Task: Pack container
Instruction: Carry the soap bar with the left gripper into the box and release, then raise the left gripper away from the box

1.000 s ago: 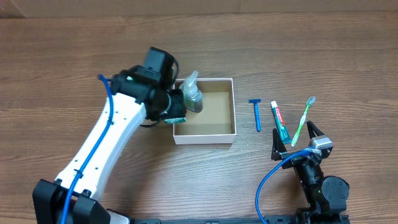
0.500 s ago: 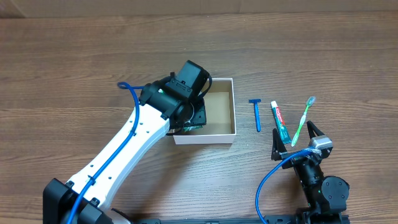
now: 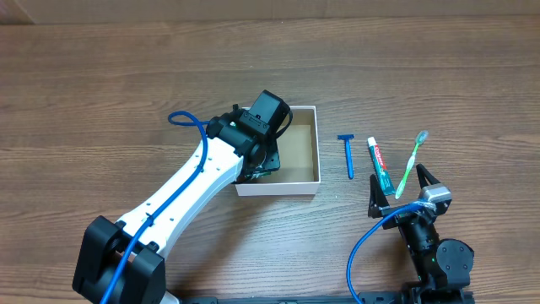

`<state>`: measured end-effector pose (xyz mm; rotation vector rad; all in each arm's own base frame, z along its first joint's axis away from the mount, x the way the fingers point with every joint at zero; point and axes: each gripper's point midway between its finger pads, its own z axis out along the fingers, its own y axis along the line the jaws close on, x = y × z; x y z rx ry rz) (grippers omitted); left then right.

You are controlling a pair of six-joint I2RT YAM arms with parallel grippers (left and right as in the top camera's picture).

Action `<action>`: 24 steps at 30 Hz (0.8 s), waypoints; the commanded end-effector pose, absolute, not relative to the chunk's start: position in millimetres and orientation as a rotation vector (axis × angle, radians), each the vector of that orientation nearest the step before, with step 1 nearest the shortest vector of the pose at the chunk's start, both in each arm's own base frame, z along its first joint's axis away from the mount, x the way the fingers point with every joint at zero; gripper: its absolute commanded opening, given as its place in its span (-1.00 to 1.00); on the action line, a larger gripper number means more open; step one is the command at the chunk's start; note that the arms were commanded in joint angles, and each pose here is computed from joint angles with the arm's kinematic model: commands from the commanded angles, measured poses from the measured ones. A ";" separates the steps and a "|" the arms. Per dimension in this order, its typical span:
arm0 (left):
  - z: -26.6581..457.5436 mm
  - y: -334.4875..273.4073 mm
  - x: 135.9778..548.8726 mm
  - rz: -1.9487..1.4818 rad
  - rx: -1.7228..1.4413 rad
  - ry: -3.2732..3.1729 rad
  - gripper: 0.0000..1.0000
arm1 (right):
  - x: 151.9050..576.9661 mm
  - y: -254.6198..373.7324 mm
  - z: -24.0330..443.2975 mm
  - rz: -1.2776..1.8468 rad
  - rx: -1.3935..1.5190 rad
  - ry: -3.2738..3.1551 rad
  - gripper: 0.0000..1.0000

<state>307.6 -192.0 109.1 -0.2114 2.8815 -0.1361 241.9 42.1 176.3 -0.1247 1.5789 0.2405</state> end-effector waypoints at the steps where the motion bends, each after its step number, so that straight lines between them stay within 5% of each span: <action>1: 117.2 -195.9 311.7 -0.148 -0.205 2.852 0.01 | 241.9 42.3 174.5 0.239 -0.130 1.574 1.00; 11: 159.1 -212.3 318.4 -0.276 -0.106 2.809 0.28 | 241.9 42.3 174.5 0.239 -0.130 1.574 1.00; 24: 213.7 -152.6 322.8 0.017 -0.190 2.769 0.26 | 241.9 42.3 174.5 0.239 -0.130 1.574 1.00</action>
